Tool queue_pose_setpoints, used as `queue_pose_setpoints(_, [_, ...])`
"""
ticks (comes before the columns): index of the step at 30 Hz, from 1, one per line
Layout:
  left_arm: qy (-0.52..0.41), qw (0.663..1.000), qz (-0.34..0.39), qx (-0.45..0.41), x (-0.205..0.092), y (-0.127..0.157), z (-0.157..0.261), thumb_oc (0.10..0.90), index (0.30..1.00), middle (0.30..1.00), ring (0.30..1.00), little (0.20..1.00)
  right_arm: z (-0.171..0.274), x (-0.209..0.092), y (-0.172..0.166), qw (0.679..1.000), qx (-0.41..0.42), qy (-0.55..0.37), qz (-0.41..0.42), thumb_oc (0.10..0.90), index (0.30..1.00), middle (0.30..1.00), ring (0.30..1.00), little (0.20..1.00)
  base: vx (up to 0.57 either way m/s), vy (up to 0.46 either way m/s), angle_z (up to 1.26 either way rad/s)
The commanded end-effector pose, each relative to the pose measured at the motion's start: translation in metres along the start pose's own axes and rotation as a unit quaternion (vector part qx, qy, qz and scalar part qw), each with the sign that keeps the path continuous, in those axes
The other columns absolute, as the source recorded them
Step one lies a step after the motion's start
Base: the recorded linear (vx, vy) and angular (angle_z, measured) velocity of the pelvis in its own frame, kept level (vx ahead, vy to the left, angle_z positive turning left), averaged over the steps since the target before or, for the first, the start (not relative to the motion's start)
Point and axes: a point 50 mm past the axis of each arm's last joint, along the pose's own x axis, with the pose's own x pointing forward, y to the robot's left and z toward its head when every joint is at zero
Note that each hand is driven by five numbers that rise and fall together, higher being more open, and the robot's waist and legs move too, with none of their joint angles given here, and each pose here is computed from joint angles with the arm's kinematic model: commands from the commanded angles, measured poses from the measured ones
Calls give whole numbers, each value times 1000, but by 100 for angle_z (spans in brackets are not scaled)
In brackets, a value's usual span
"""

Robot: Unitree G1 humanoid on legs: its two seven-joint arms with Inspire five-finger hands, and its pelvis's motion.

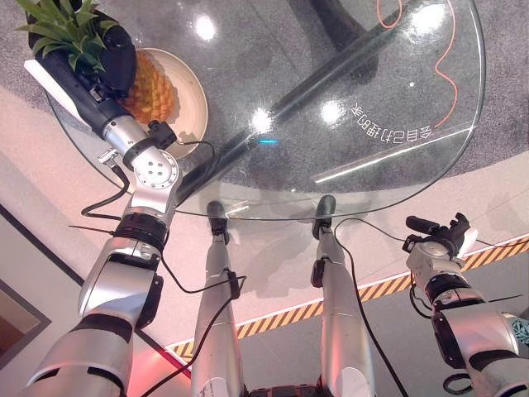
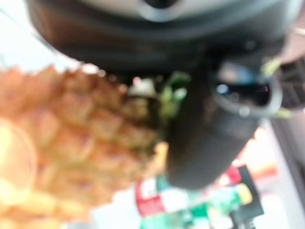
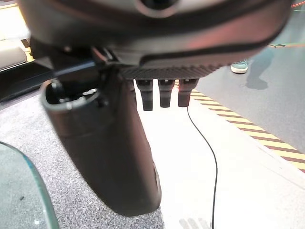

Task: Pick up the fruit to the plate

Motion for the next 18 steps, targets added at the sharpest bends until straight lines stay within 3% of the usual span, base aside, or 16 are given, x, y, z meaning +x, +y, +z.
queue_pose_setpoints(1, [-134,988,8,-81,35,-7,56,446,596,596,596,546,-5,11,-27,998,-27,-10,-60,800,900,900,900,900,0,0,0])
queue_pose_setpoints(11, [-145,985,1,-92,29,-8,58,468,615,615,615,568,-2,12,-29,998,-24,-12,-65,800,900,900,900,900,0,0,0])
queue_pose_setpoints(15, [-144,985,-4,-96,27,-8,58,545,681,681,681,645,-2,12,-29,997,-23,-14,-68,800,900,900,900,900,0,1,2])
queue_pose_setpoints(16, [-144,985,-6,-95,26,-8,57,602,731,731,731,702,-2,12,-30,997,-23,-13,-68,800,900,900,900,900,4,-6,5])
queue_pose_setpoints(18, [-144,985,-8,-94,24,-7,56,591,721,721,721,691,-2,12,-29,997,-23,-12,-68,800,900,900,900,900,5,-14,6])
